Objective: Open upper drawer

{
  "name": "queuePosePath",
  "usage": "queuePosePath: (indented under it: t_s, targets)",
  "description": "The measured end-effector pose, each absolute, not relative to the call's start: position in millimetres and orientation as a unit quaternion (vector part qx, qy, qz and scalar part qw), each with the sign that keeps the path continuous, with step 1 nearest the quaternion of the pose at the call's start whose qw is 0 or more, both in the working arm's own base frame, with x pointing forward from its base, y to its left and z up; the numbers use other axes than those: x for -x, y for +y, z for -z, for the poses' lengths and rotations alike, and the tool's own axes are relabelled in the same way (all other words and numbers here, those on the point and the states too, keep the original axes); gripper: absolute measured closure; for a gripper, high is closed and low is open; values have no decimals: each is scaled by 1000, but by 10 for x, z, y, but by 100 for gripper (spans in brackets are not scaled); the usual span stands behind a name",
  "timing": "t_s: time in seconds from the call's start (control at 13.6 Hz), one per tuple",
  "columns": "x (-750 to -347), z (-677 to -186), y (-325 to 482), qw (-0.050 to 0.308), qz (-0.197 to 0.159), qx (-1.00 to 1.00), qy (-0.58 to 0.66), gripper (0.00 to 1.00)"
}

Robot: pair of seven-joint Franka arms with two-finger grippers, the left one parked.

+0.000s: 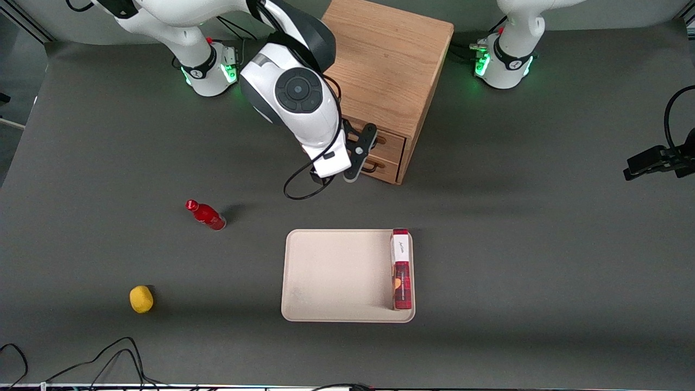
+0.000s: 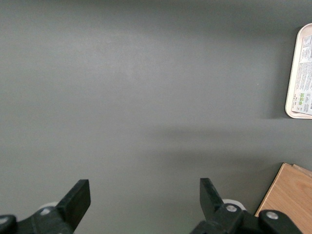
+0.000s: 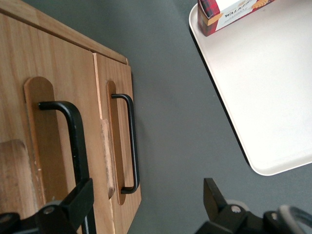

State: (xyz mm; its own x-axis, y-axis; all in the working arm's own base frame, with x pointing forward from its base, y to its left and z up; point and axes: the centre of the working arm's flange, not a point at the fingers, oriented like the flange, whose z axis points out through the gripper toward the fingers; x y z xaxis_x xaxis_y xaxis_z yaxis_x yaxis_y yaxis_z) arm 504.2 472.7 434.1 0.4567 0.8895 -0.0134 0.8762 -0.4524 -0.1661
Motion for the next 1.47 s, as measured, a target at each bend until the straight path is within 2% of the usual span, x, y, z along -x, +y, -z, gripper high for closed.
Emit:
queuePosePath:
  t_s: [0.29, 0.59, 1.47]
  targets:
    - [-4971, -4291, 4770, 72, -57, 850, -518, 0]
    - [-4896, -4280, 4831, 94, -66, 849, -516, 0]
    - [-4874, -4106, 4818, 96, -67, 845, -522, 0]
